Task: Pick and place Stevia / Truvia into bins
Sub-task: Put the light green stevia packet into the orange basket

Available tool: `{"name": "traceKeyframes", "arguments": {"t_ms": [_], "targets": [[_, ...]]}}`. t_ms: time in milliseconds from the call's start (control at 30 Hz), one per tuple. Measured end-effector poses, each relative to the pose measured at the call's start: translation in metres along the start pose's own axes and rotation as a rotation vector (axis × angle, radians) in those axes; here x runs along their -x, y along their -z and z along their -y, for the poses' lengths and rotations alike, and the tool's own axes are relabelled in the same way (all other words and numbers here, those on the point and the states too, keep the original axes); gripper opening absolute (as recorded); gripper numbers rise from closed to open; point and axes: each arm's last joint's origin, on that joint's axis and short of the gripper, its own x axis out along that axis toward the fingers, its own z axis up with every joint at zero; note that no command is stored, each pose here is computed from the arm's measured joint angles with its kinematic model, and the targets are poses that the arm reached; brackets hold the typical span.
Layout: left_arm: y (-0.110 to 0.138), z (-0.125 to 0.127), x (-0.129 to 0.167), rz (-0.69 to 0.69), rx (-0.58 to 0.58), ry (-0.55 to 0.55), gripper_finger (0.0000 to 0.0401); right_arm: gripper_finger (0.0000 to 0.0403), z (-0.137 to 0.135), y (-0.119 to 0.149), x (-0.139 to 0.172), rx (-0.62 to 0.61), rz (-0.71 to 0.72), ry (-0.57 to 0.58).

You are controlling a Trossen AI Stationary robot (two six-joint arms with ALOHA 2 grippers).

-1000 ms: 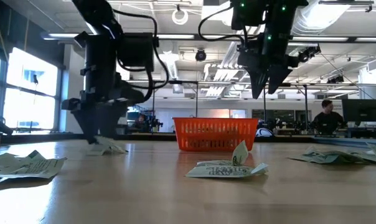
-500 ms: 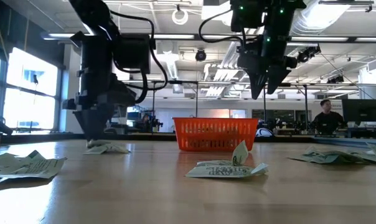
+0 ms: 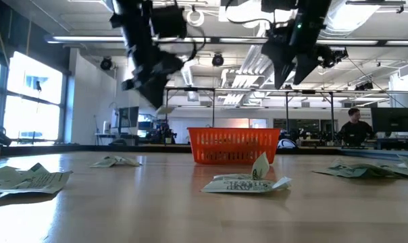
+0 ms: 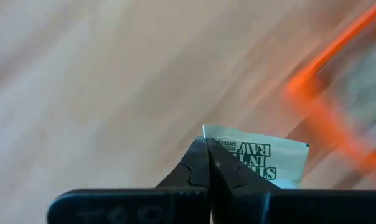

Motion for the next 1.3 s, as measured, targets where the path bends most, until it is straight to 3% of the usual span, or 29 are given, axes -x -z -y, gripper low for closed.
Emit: {"name": "traceKeyframes", "arguments": {"t_ms": [100,200,400,500,600,767,1000,1133,1300], "targets": [[-0.024,0.010,0.021,0.124,-0.046,0.080,0.0022,0.0337,0.011,0.004,0.012,-0.035,0.010,0.018],[-0.041,0.022,0.026,0.210,-0.095,0.190,0.0022,0.0337,0.018,0.008,0.019,0.019,-0.055,-0.034],[-0.049,0.041,-0.006,0.136,-0.138,0.395,0.0022,0.0336,0.008,0.027,0.023,0.270,-0.216,-0.201],[-0.044,0.049,-0.031,0.051,-0.152,0.412,0.0024,0.0337,0.005,0.047,0.015,0.303,-0.307,-0.194],[-0.038,0.056,-0.048,-0.002,-0.136,0.410,0.0055,0.0337,0.005,0.071,-0.002,0.235,-0.434,-0.173],[-0.032,0.063,-0.052,-0.028,-0.108,0.406,0.0154,0.0338,0.003,0.109,-0.020,0.137,-0.582,-0.167],[-0.032,0.059,-0.024,-0.017,-0.114,0.432,0.0263,0.0337,0.000,0.140,-0.027,-0.003,-0.703,-0.175],[-0.032,0.052,0.003,0.055,-0.141,0.371,0.0284,0.0338,-0.005,0.157,-0.037,-0.137,-0.762,-0.206],[-0.029,0.042,0.028,0.103,-0.170,0.302,0.0274,0.0330,-0.009,0.171,-0.044,-0.271,-0.753,-0.189]]}}
